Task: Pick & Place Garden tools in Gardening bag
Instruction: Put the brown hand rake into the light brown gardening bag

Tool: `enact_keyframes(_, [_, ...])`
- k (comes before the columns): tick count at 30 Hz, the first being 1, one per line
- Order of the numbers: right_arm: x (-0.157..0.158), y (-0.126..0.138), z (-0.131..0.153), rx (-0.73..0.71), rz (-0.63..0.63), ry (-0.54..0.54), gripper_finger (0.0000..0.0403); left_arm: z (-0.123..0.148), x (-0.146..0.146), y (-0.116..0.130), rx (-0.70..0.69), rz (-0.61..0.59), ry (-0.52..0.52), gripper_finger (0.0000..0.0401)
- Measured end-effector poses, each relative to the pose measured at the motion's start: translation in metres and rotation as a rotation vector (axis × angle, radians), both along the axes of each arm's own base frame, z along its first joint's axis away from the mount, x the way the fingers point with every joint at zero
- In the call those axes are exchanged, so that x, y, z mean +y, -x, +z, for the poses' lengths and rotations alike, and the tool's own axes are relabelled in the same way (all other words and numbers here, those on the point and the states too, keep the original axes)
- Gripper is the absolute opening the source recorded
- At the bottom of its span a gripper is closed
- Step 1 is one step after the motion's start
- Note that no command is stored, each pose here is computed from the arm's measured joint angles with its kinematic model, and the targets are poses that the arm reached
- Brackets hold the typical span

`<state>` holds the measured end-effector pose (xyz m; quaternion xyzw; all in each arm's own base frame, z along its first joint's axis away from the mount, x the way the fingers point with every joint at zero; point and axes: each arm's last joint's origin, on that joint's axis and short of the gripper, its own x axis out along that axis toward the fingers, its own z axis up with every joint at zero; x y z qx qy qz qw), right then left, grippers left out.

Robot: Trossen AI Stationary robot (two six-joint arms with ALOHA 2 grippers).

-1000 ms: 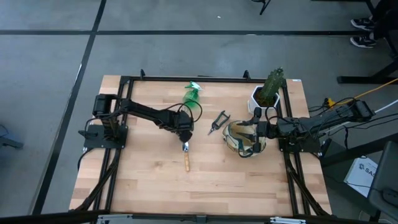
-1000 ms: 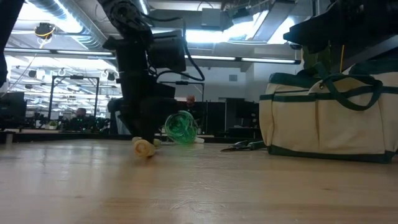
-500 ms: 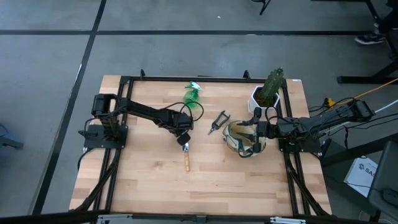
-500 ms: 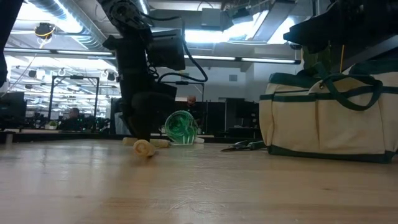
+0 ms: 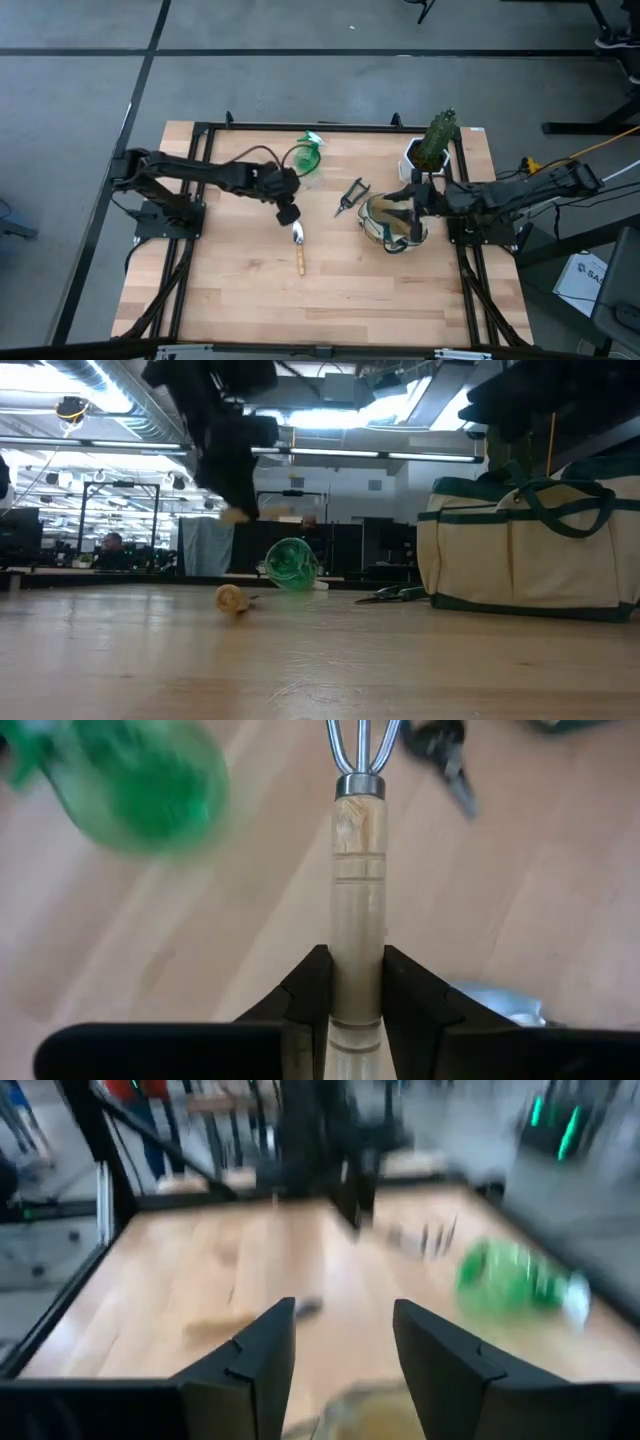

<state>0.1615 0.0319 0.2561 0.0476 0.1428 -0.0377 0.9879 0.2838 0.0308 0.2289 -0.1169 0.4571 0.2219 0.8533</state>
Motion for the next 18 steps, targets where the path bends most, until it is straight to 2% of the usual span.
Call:
enact_keyframes(5, [0.002,0.007,0.033,0.187,0.033,-0.137,0.0172,0.024,-0.004,0.006,-0.080,-0.094,-0.173,0.0062])
enact_keyframes(9, [0.006,0.012,0.052,0.304,0.087,-0.244,0.0172,0.036,-0.005,0.007,-0.128,-0.174,-0.254,0.0062])
enact_keyframes(13, [0.012,0.014,0.044,0.506,0.085,-0.372,0.0172,0.044,-0.007,0.002,-0.205,-0.305,-0.268,0.0062])
enact_keyframes(18, [0.022,0.015,0.024,0.755,0.009,-0.519,0.0172,0.054,-0.009,-0.005,-0.333,-0.459,-0.275,0.0062])
